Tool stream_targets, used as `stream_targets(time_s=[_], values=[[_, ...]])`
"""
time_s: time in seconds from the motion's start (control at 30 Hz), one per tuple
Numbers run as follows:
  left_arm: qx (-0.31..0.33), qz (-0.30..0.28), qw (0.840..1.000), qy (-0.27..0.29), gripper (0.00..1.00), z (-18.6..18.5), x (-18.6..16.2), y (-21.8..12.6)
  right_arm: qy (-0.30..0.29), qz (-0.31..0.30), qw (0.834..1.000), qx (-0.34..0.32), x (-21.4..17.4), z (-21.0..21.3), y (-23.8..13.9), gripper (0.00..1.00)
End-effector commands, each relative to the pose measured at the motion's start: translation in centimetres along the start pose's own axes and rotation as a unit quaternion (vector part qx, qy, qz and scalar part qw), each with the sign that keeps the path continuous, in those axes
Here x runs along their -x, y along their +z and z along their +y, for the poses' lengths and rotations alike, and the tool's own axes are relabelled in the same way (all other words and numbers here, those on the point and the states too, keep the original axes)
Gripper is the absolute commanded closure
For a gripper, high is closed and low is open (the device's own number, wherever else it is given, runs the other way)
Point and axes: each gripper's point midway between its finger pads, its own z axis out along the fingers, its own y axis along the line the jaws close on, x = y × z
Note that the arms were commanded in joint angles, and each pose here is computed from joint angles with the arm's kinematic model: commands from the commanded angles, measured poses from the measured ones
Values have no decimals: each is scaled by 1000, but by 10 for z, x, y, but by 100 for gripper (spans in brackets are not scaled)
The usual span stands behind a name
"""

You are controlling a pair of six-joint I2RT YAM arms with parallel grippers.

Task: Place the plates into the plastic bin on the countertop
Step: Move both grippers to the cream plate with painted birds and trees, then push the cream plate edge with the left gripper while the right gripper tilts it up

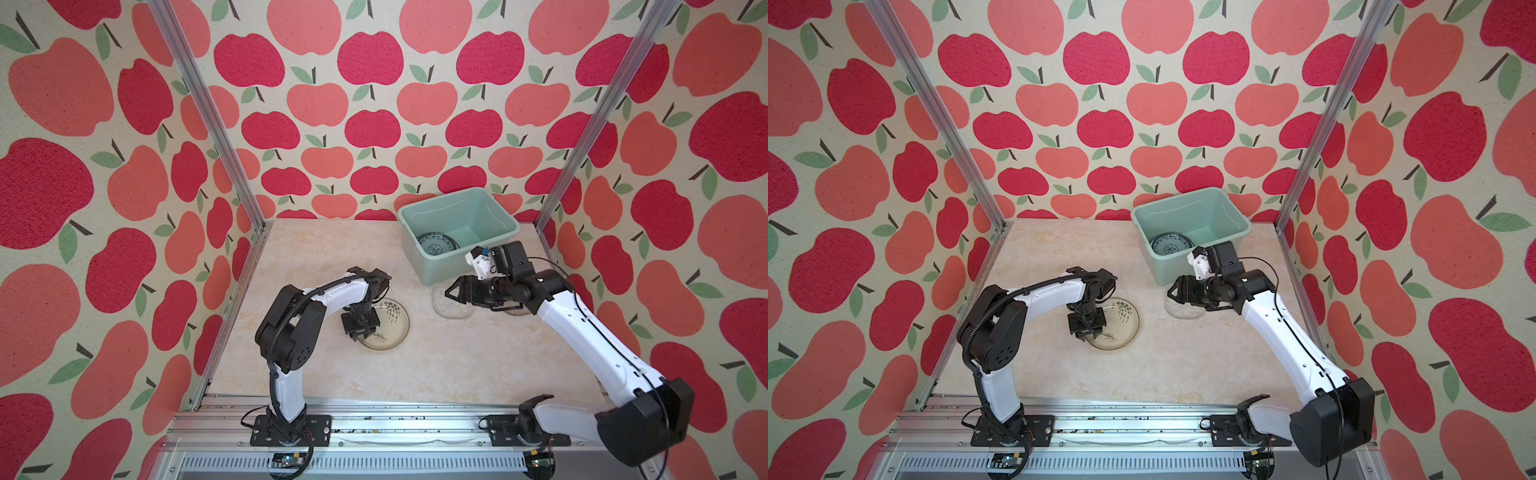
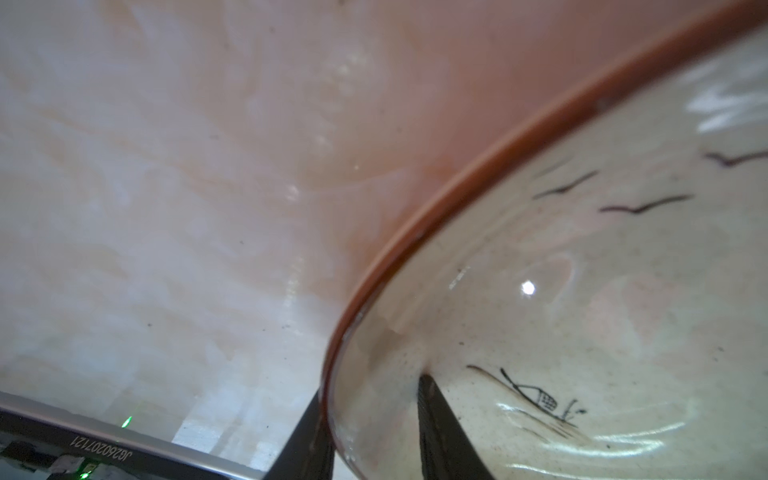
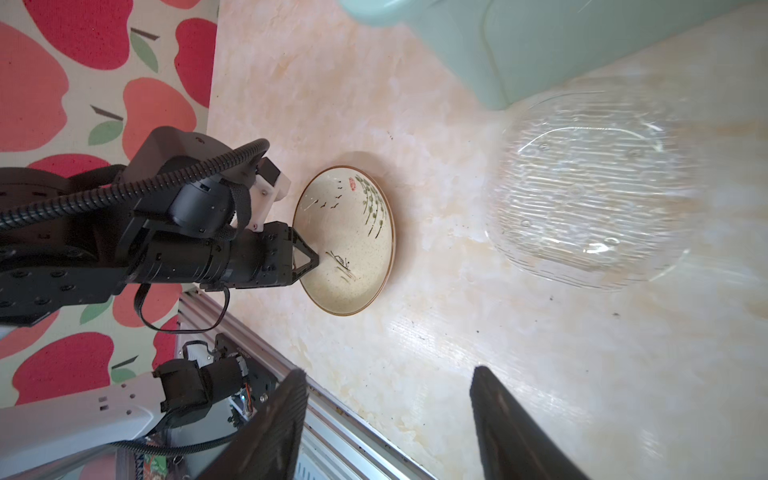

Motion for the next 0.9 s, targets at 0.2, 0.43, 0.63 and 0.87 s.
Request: stream_targets(time_s=[0.2,0.43,0.63,0.87], values=[[31,21,999,12,67,33,-12,16,105,67,990,65,-24,29,89,35],[10,23,999,31,68,33,-14,16,172,81,980,63,-37,9,129,35],[-20,22,999,41,69,32,-16,17,207,106,971,59,-50,-5,154,35],[-44,24,997,50,71,29,-18,19,233,139,960,64,-65,-3,181,37]])
